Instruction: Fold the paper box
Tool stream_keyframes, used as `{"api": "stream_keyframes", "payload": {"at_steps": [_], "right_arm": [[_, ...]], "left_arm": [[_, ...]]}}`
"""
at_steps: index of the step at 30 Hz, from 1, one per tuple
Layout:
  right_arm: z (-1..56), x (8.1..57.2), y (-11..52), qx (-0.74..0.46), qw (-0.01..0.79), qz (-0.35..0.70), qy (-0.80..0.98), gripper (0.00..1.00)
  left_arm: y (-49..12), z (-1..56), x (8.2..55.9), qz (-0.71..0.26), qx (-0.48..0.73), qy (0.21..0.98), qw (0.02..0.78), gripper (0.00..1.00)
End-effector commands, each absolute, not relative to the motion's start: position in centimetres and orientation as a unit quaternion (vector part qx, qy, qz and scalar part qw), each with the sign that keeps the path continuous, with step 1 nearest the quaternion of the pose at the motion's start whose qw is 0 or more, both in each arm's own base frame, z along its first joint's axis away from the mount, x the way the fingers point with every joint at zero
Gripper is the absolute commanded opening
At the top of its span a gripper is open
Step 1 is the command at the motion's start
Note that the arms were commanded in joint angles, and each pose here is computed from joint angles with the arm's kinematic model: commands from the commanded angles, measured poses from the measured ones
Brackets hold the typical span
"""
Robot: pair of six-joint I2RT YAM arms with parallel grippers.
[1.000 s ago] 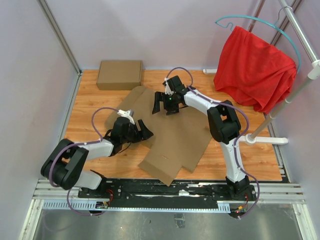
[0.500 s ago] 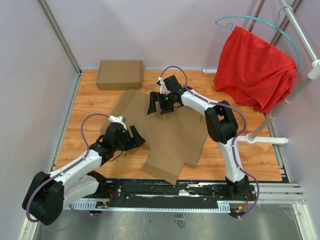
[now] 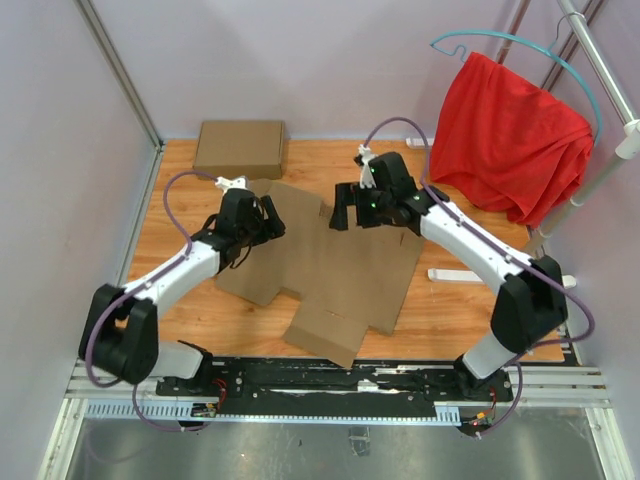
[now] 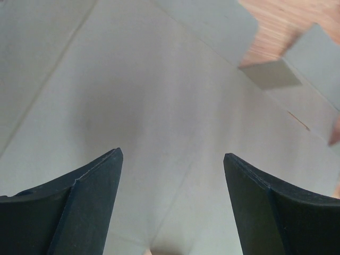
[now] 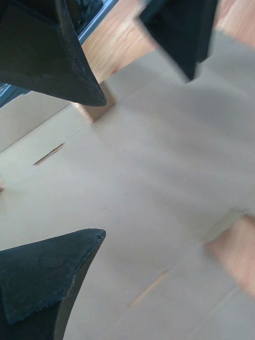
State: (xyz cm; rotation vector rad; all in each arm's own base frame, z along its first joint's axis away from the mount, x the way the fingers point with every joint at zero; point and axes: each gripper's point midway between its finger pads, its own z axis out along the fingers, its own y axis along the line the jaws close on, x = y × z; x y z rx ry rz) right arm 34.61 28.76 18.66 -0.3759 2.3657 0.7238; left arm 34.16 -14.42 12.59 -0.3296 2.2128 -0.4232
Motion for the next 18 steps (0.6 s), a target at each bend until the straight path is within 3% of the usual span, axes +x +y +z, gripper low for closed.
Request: {"api": "stream_keyframes", "payload": {"at_steps": [1, 8, 18], "right_arm": [[12.0, 29.9, 22.5, -0.086, 0.248, 0.175, 0.949, 0.98], [8.9, 24.4, 18.0, -0.035, 0.231, 0.163, 0.959, 0.98], [8.0, 21.7, 13.2, 0.062, 0.201, 0.134, 0.968, 0.98]], "left_arm": [[-13.4, 9.9, 37.3, -0.133, -0.130, 0.892, 0.412, 0.82], [-13.3, 3.4, 36.9, -0.115, -0.138, 0.916, 0.358, 0.81], [-12.5, -1.0, 31.9, -0.123, -0.160, 0.928, 0.312, 0.80]]}}
